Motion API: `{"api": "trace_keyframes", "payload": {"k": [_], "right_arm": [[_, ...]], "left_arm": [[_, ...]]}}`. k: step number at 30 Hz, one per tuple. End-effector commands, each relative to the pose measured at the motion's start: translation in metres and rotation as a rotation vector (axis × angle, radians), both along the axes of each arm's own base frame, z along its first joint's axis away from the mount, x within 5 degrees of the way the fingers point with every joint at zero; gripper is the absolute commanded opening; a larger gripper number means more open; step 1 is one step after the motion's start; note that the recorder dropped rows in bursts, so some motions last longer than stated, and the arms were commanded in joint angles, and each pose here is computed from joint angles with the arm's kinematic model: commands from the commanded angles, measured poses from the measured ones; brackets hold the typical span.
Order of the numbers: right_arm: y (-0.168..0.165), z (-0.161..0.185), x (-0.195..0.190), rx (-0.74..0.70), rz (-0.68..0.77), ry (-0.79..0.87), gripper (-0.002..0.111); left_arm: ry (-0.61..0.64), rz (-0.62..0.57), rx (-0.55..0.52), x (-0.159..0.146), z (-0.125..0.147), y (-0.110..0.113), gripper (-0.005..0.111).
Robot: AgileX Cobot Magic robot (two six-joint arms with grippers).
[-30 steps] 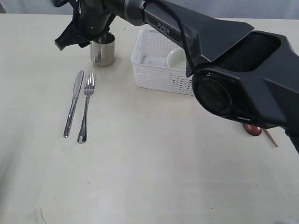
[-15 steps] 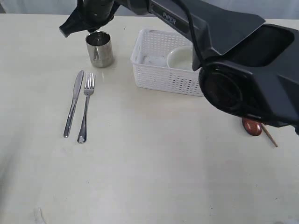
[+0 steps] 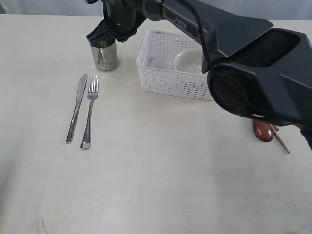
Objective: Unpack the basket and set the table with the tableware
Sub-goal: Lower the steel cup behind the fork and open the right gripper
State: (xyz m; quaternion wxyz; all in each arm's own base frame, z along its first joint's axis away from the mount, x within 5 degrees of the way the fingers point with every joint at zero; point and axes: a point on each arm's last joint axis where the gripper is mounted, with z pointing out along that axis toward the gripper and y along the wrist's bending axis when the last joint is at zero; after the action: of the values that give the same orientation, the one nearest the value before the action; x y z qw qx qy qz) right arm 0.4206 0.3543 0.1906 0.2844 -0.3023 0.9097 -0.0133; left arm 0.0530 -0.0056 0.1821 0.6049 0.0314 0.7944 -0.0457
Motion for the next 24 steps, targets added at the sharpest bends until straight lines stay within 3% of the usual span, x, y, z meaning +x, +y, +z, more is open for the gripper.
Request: {"api": "trace_keyframes", "payload": {"k": [1,24], "right_arm": [[0.000,-0.014,0.004,-0.005,-0.004,0.010,-0.001],[0.016,-0.026,-0.002,0.151,0.054,0.095,-0.001]], "left_arm": [[-0.011,0.003,0.004,0.000,0.000,0.000,0.000],[-0.011,0.003,0.004,0.000,0.000,0.000,0.000]]}}
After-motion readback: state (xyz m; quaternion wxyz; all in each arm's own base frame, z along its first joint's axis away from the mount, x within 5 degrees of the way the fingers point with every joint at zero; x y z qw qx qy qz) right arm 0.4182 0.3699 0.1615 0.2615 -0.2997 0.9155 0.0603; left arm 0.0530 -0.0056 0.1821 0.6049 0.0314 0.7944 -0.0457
